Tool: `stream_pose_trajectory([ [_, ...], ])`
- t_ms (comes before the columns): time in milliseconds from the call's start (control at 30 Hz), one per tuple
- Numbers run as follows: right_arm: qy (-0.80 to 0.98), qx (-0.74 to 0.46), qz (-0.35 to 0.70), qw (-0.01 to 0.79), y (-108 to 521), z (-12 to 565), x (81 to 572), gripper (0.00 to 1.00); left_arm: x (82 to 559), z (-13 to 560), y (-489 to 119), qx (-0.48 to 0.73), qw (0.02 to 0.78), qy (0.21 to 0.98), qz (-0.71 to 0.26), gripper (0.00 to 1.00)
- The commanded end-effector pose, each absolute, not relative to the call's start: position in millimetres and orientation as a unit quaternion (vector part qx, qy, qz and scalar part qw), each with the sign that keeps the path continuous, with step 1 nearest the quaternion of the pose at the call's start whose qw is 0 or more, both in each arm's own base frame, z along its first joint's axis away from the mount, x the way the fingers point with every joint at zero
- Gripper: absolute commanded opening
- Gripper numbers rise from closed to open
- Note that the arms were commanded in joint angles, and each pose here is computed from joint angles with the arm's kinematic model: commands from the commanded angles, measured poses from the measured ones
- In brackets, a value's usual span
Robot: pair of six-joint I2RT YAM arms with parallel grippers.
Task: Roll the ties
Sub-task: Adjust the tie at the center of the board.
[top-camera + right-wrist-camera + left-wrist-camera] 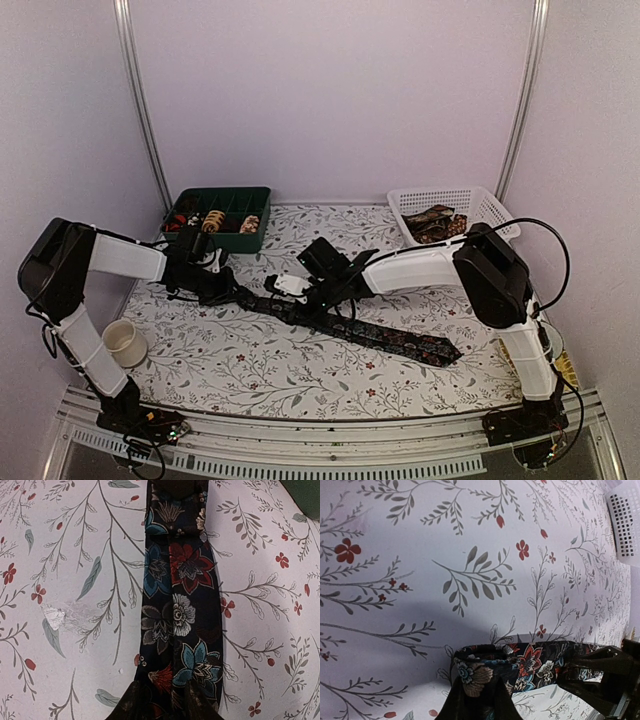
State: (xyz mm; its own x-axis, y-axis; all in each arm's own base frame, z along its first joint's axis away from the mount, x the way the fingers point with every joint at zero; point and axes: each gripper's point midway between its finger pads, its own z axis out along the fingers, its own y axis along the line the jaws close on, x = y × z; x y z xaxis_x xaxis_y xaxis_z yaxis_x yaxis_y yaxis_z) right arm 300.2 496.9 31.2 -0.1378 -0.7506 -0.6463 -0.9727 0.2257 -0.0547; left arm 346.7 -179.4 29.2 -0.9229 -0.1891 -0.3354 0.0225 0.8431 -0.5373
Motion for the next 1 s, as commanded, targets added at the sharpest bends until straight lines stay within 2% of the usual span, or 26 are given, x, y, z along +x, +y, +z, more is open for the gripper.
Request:
stream_pose_trajectory([
  [0,0.728,-0.577,0.169,0.33,496,71,315,0.29,346,25,-173,-0.049,0.19,0.943,-0.268,0.0],
  [667,0.725,-0.621,0.134,0.268,490,20,298,0.25,345,26,-173,-0.049,0.191,0.943,-0.27,0.0],
  [967,0.724,-0.619,0.127,0.277,491,27,301,0.01,345,23,-172,-0.053,0.189,0.943,-0.269,0.0],
])
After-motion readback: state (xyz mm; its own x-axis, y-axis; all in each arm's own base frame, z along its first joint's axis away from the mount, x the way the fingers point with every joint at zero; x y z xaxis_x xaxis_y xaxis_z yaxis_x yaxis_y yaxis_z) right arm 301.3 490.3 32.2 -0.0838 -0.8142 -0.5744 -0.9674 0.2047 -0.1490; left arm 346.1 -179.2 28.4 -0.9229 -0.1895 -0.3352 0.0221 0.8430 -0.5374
